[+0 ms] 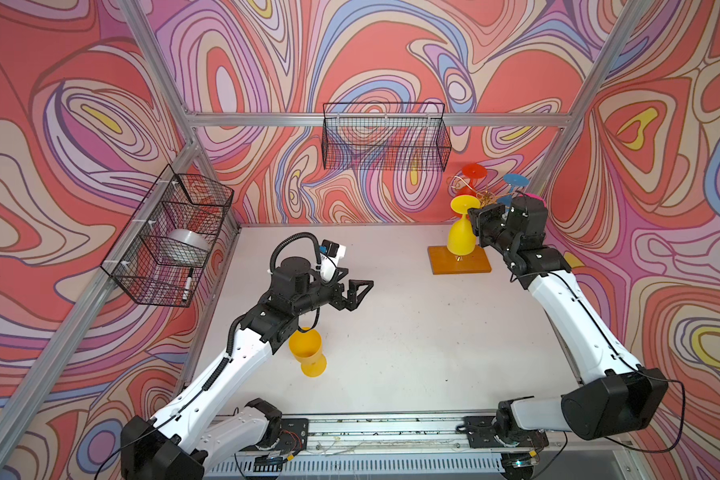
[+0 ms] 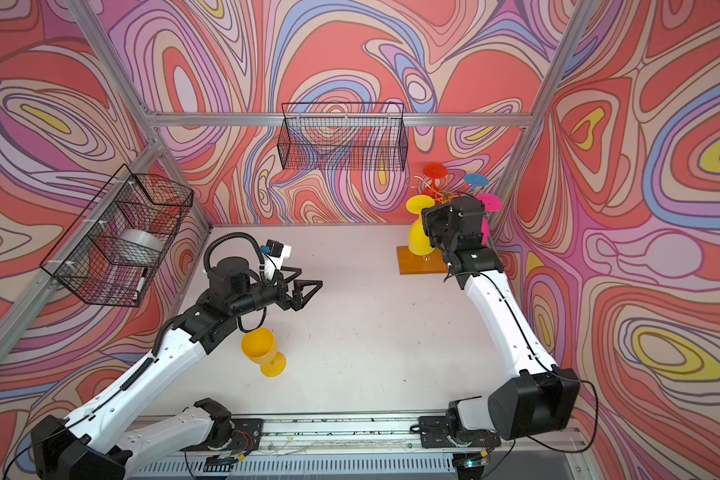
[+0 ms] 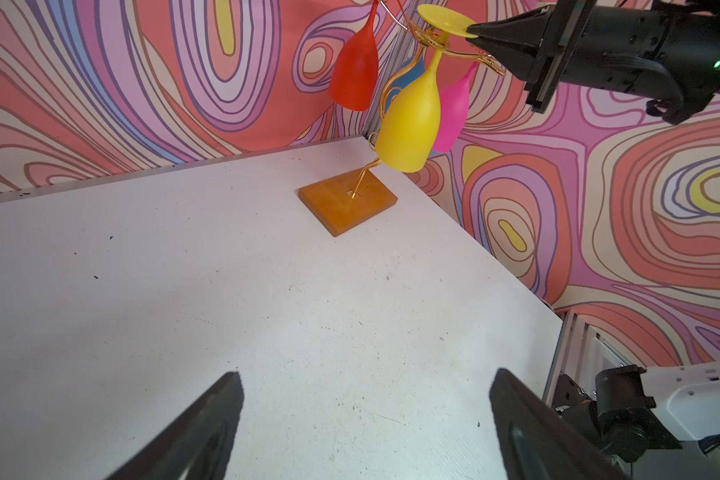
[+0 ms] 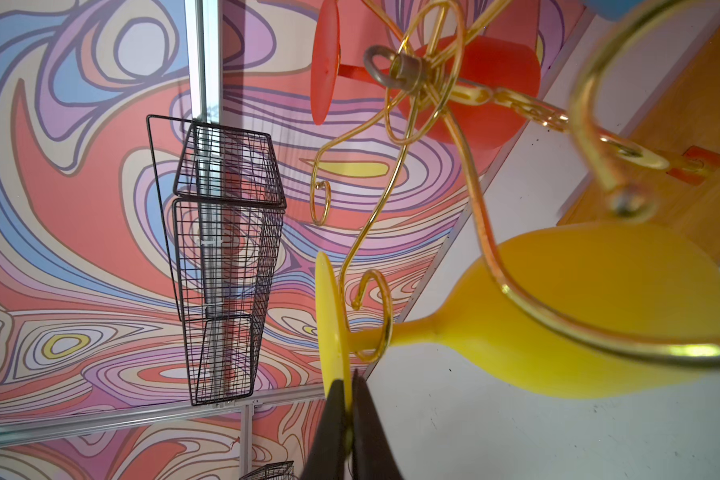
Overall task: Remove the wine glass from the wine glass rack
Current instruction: 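Lift and wiggle the yellow glass off the rack arm with the right gripper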
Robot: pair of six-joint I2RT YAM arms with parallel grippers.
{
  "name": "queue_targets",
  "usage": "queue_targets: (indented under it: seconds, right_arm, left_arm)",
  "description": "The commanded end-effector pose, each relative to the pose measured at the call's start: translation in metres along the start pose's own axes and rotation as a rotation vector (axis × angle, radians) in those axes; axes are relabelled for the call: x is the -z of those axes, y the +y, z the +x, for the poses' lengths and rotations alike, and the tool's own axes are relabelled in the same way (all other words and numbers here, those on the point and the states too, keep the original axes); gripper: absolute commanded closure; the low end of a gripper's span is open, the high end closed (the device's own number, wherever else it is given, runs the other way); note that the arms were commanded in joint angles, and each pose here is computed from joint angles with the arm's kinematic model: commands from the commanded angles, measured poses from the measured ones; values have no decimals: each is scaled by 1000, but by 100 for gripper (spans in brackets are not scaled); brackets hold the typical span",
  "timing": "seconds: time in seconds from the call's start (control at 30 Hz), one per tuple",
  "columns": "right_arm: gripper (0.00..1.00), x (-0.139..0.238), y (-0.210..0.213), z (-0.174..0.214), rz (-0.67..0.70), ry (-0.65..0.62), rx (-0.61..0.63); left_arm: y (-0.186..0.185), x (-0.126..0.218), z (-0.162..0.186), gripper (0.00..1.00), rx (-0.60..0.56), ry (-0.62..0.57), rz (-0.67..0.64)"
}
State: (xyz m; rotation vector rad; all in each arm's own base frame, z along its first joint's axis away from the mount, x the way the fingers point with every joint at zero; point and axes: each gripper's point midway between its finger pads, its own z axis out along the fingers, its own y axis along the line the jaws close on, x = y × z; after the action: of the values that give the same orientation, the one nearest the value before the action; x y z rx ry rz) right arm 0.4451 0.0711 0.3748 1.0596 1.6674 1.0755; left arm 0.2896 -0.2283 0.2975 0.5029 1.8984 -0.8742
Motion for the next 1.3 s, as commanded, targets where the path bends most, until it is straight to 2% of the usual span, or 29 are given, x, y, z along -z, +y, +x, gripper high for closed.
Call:
queue_targets:
  seconds: [0.0,0.57,1.27]
  right_arm:
    - [100,8,9,4,-41,24,25]
    - [100,-6,16,12,-64,73,50]
    - [100,-28,36,2,-86,60,62]
  left_arm:
    - [-6,0,-6,7,-33,-22,25]
    - [-10,0,-7,7,-28,-19,47]
    - [-9,-7,-1,7,-22,11,59]
